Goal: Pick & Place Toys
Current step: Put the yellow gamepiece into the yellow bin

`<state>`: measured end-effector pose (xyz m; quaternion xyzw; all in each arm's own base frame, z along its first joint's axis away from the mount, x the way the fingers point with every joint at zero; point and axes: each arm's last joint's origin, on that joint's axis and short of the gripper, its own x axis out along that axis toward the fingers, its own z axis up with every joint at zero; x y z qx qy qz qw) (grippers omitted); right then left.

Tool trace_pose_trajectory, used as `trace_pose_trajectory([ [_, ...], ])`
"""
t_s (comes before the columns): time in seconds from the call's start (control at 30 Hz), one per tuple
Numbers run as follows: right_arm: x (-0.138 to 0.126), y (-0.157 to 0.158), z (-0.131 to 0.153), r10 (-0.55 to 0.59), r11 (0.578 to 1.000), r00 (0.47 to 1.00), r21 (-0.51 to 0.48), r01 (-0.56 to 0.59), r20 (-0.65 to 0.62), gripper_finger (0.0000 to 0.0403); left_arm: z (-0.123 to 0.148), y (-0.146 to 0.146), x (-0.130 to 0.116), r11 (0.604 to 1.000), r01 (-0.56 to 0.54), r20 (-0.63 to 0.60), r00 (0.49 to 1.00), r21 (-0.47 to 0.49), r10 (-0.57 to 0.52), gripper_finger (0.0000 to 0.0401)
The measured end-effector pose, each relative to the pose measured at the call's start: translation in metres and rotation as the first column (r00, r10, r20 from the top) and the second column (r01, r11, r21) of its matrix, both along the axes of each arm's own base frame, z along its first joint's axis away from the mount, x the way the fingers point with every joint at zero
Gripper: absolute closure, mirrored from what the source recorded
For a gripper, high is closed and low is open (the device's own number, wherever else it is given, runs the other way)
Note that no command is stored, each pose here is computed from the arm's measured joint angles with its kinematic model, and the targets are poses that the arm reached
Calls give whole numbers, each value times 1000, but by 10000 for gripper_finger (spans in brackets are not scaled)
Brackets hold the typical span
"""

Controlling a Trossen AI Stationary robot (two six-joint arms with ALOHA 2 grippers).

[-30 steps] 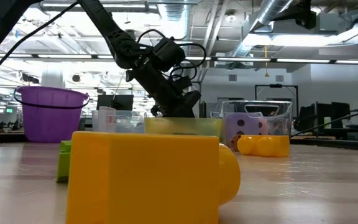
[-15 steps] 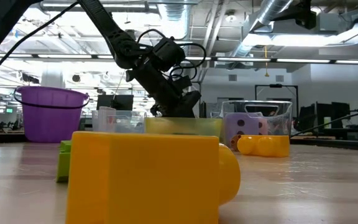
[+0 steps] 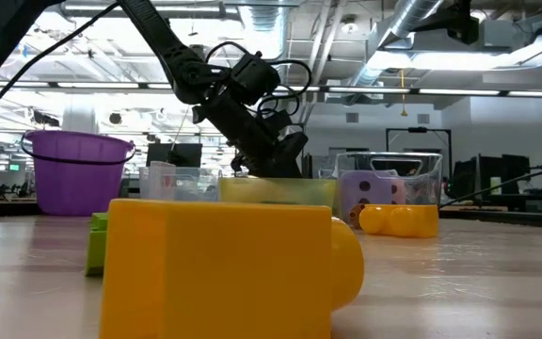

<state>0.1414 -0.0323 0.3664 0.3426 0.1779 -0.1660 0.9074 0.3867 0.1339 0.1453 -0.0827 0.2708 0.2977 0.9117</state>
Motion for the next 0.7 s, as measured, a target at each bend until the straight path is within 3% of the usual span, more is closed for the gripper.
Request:
trace_pose_trajectory([
  [0.53,0,1,0,6,1000,1000,2,-6,1,137,3,-1,0,1000,2,3,1000,5,-2,201],
  [0.7,1,5,0,36,999,999,3,-36,0,137,26,-13,0,990,109,4,994,89,-110,199],
])
